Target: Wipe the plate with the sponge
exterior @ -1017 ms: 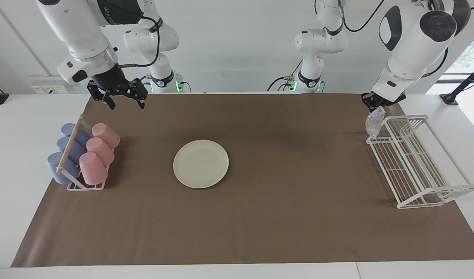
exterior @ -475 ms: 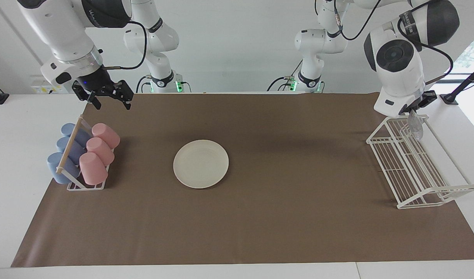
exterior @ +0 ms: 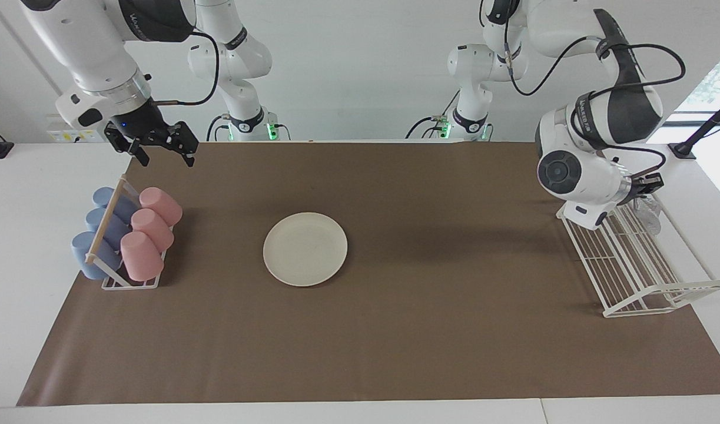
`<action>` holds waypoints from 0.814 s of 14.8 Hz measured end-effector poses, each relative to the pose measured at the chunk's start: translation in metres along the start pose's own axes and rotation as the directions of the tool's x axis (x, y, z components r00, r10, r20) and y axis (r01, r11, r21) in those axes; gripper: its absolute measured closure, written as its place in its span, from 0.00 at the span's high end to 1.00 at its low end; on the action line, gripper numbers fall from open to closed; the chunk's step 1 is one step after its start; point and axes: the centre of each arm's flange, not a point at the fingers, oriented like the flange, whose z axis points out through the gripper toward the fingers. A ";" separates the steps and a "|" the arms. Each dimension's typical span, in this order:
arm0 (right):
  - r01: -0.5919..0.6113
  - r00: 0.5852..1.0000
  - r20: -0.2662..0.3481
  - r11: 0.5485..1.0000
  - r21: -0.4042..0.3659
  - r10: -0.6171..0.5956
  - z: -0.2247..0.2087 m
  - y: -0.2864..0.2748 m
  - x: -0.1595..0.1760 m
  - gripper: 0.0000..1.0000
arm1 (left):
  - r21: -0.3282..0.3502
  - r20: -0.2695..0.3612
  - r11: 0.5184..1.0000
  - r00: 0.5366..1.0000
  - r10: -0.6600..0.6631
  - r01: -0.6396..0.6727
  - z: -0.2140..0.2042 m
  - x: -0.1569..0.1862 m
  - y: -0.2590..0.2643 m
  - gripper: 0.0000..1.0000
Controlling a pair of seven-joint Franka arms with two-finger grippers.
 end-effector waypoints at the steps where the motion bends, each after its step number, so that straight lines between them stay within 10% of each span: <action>1: -0.002 1.000 0.000 1.000 0.000 0.002 0.000 0.001 0.000 1.00 | 0.010 0.023 0.999 0.999 -0.042 0.042 0.001 0.007 0.008 0.07; 12: -0.002 1.000 0.000 1.000 0.000 0.002 0.000 0.001 0.000 1.00 | -0.045 0.171 0.903 0.894 -0.415 0.428 0.006 0.013 0.051 0.07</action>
